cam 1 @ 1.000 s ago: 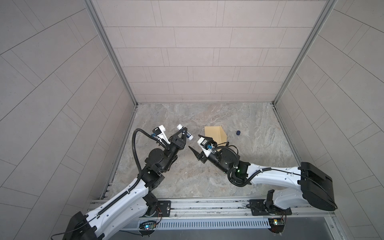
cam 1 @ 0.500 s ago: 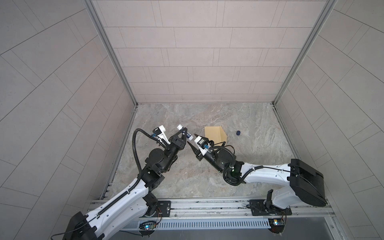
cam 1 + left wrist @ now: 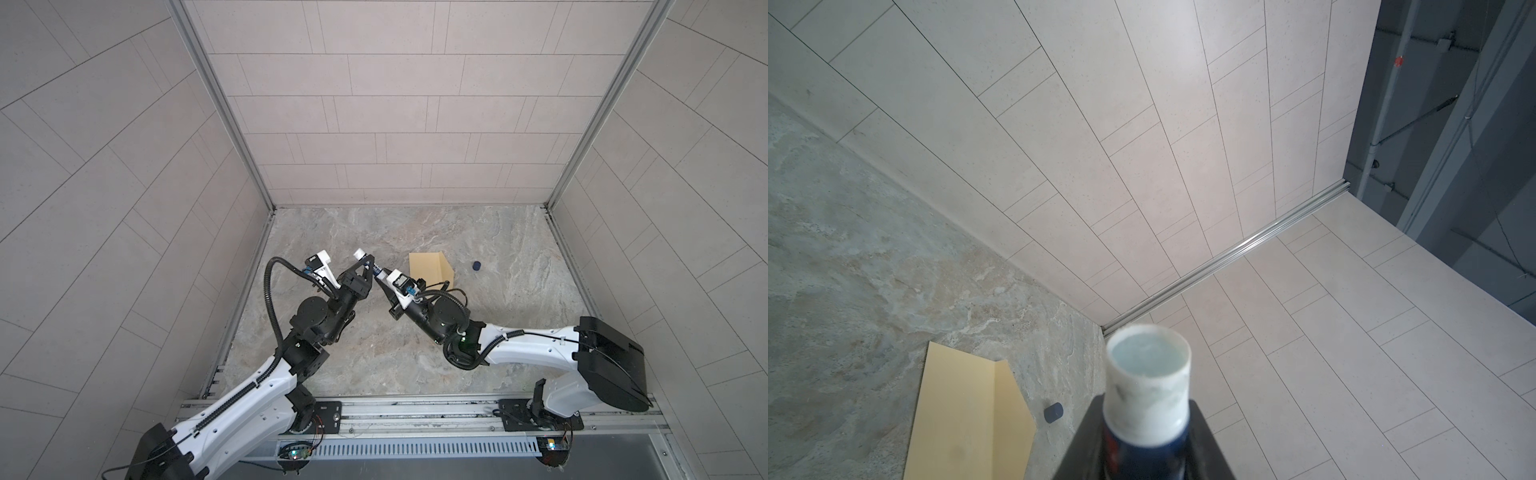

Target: Place the letter into the envelope and seal it

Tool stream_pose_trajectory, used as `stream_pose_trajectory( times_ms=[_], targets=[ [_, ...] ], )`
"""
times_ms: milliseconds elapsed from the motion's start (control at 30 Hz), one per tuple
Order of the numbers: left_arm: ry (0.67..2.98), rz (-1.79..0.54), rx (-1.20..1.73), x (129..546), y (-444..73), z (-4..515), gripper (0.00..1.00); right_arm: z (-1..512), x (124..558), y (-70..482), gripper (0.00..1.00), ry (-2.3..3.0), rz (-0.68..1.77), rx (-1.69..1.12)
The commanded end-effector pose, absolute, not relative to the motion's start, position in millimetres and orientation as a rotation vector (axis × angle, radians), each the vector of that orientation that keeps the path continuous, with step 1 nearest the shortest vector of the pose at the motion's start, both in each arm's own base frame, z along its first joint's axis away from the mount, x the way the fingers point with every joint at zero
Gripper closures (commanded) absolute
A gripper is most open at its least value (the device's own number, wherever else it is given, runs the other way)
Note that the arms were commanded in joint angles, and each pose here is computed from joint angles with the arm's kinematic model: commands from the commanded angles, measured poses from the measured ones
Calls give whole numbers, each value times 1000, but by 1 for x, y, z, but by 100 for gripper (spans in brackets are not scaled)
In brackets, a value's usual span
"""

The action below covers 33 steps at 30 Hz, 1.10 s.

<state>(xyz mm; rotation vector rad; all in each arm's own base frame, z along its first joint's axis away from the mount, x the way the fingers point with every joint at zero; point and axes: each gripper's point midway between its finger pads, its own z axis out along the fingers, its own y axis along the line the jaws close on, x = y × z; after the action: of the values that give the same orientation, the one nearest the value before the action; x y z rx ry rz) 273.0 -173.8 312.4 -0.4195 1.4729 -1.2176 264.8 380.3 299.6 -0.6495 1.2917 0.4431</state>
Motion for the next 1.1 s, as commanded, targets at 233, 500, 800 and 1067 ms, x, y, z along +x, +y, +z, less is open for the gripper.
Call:
stream_pose_trajectory(
  times_ms=[233,500,800,1067],
  targets=[
    [1377,-1278,-366,266,-175,340,100,308,267,387,93,1314,493,-620],
    [1257,-1305,-109,246,-193,354,100,327,261,380,100,1354,741,-624],
    [1167,-1341,128,221,-212,372,100,353,264,365,100,1360,1221,-599],
    [1146,-1336,231,211,-220,375,100,371,268,355,100,1303,1552,-591]
  ],
)
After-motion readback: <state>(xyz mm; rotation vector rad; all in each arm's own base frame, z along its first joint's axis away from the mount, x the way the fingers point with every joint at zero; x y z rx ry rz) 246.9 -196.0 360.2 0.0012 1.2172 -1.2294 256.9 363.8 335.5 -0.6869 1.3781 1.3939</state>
